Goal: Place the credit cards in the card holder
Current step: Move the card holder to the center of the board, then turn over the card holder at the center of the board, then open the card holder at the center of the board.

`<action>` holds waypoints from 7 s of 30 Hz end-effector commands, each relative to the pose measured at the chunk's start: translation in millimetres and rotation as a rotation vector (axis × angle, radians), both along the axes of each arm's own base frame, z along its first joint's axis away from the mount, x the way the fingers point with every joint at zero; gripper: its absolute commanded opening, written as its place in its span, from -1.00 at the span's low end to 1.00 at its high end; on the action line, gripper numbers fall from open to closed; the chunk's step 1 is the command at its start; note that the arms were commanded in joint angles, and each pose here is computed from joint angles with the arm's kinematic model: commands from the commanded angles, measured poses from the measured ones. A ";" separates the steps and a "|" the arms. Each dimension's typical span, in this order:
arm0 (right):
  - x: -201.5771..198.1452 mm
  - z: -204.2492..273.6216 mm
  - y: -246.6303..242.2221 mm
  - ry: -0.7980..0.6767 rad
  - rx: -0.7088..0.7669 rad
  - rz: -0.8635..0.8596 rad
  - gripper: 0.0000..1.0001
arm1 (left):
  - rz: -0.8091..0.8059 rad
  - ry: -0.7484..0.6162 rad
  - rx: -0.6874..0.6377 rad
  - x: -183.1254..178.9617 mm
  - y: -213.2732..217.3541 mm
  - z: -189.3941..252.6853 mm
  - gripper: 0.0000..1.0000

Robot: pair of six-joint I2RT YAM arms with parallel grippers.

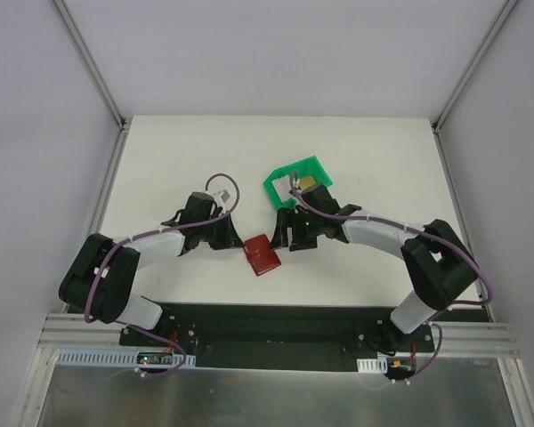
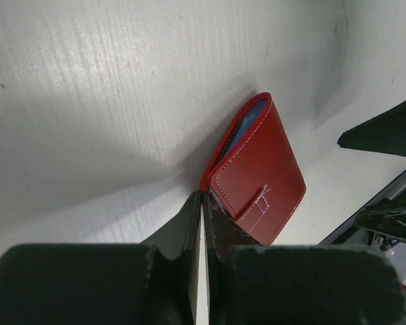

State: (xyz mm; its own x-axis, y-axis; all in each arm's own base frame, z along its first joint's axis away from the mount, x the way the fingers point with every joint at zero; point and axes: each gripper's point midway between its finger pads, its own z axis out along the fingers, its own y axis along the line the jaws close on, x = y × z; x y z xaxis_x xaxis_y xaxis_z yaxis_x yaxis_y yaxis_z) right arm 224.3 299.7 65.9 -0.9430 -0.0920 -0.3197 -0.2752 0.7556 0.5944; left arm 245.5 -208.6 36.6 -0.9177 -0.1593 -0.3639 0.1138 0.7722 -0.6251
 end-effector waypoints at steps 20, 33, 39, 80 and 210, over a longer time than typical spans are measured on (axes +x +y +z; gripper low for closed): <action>-17.4 -10.0 35.7 0.045 0.118 0.057 -0.99 | 0.037 0.022 -0.023 0.4 -25.6 -21.6 -1.00; 11.7 50.0 -81.7 -0.472 -0.542 0.084 -0.98 | 0.277 -0.061 0.137 8.7 36.6 22.6 0.64; 5.7 40.6 -107.5 -0.566 -0.897 0.149 -0.94 | 0.362 -0.047 0.125 7.2 61.7 28.2 0.78; -50.0 -29.7 -20.8 0.020 0.028 0.072 -0.14 | 0.085 0.134 -0.161 -55.5 -49.0 -8.6 0.20; -65.6 -22.0 17.7 -0.095 0.315 0.483 -0.18 | -0.498 -0.149 -0.203 -4.5 -83.8 10.7 -1.00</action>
State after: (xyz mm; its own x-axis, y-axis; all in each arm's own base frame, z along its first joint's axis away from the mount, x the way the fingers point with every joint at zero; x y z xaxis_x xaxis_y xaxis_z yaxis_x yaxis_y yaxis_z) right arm 179.8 309.8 38.4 -0.8079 -0.3352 -0.4847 -0.5885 0.4169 0.6927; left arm 226.2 -285.8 38.8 -0.8650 0.2391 -0.4411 0.4989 0.5024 -0.7061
